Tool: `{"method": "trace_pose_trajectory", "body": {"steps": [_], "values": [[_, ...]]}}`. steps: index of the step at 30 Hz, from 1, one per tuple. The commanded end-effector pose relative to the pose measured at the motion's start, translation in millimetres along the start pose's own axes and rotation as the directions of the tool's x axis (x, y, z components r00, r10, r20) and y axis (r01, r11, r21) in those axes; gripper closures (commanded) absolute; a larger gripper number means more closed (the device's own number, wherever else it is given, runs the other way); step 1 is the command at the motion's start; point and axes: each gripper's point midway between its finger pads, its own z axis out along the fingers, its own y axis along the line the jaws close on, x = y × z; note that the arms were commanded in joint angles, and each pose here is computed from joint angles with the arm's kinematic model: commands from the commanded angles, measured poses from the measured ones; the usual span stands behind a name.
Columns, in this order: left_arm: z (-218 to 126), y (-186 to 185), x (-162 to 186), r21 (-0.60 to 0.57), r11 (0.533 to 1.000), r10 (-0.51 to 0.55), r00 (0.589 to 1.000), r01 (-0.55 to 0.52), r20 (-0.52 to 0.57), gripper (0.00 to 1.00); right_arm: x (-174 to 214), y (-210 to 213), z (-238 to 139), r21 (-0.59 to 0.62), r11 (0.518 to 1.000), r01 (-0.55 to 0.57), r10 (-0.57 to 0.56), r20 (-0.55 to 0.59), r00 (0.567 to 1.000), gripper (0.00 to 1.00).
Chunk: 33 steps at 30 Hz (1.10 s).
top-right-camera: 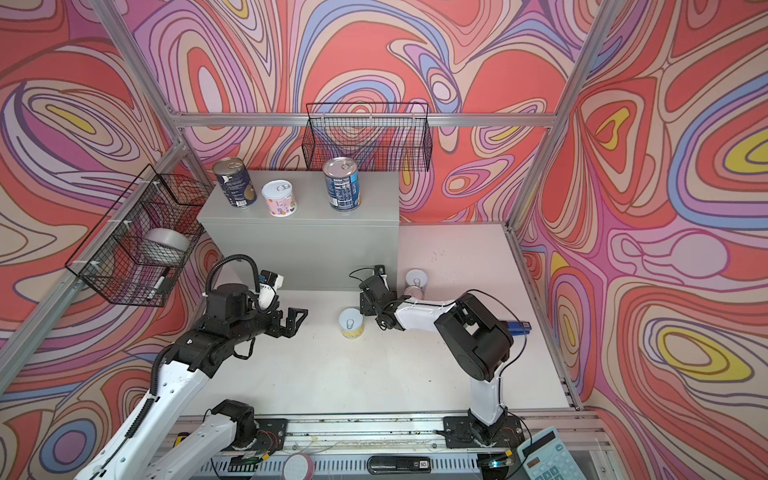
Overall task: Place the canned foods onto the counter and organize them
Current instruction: 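Close the right gripper on the pale teal can, then lift the pale teal can with the right gripper while the left arm reaches toward it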
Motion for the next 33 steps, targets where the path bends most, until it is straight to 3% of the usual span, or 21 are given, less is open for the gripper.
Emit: {"method": "trace_pose_trajectory", "body": {"steps": [1, 7, 14, 33], "values": [[-3, -3, -4, 0.006, 1.000, 0.018, 1.000, -0.018, 0.002, 0.00, -24, -4, -1, 0.012, 0.999, -0.040, 0.039, 0.102, 0.994, 0.36], [-4, -3, -4, 0.009, 1.000, 0.018, 1.000, -0.018, 0.003, 0.00, -24, -2, -3, 0.003, 0.999, -0.044, 0.043, 0.090, 0.995, 0.44], [-5, -8, -5, 0.036, 0.999, 0.024, 1.000, -0.025, 0.013, 0.00, -40, 0, -45, -0.057, 0.997, -0.058, 0.064, 0.123, 0.990, 0.50], [-2, -37, -20, 0.151, 0.988, -0.034, 0.999, 0.033, -0.001, 0.00, -62, 13, -149, -0.252, 0.967, -0.043, 0.075, 0.120, 0.990, 0.52]]}}
